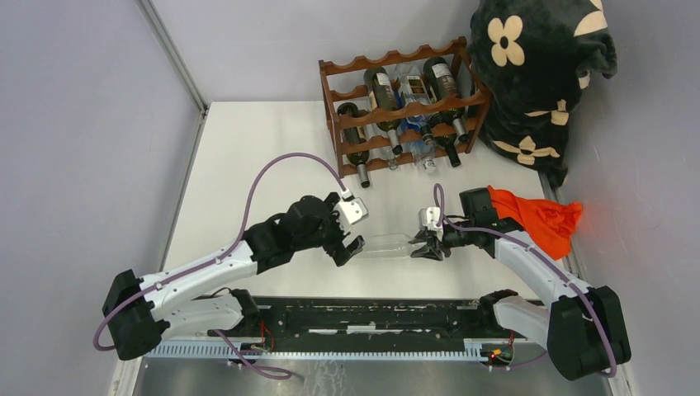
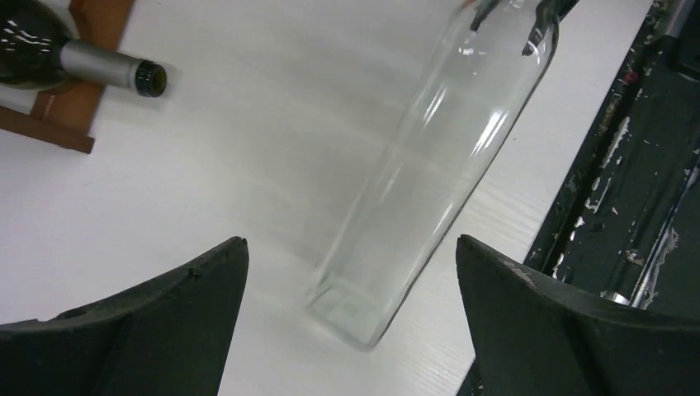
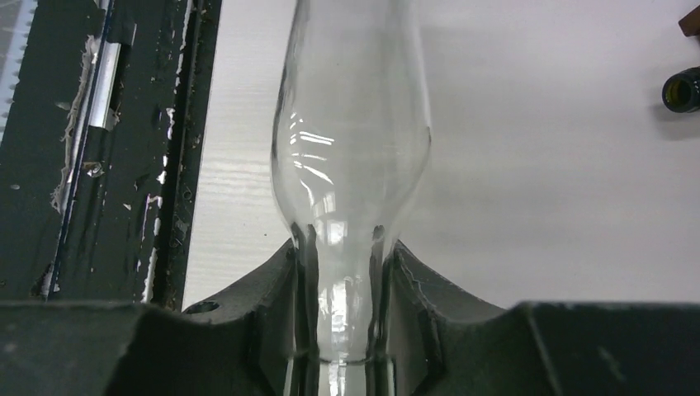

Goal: Put the wine bottle on the wine rack
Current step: Pick up the wine bottle from the center of the board.

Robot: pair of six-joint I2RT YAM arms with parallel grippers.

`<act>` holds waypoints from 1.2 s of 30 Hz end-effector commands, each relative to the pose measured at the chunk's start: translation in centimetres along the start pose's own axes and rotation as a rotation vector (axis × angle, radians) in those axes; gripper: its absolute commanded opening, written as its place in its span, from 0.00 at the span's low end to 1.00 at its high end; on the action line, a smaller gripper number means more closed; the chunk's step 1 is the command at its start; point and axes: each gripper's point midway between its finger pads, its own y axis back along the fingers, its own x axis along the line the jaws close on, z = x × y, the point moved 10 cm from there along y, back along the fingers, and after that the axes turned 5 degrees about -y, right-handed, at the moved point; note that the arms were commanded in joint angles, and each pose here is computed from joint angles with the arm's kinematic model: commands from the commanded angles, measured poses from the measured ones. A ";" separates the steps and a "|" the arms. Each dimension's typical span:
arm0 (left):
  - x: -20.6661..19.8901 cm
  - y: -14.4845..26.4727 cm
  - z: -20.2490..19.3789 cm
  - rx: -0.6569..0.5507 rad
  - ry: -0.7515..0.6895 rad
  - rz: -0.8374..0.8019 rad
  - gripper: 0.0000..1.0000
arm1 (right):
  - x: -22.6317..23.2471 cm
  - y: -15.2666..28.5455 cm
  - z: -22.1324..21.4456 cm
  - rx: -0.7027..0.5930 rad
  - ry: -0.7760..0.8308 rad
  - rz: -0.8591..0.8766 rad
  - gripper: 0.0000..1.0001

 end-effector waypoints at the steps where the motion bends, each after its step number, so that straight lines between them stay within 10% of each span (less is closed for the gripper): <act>1: 1.0 2.0 2.5 -0.117 0.029 0.122 1.00 | -0.8 0.3 2.0 -0.076 0.026 -0.008 0.00; 18: 0.0 0.5 3.1 -0.211 -0.005 -0.032 1.00 | -1.2 0.0 0.2 0.017 -0.004 -0.018 0.00; 25: 1.6 0.9 3.7 -0.338 0.173 0.238 1.00 | -0.8 -0.1 -0.2 0.017 0.046 -0.019 0.00; 29: 0.4 1.6 3.1 -0.448 0.047 0.075 1.00 | -0.8 -0.2 -0.3 0.020 0.050 -0.016 0.00; 36: -1.4 -1.0 -0.1 -0.301 -0.090 -0.019 1.00 | -0.7 -0.3 -0.4 0.022 0.057 -0.008 0.00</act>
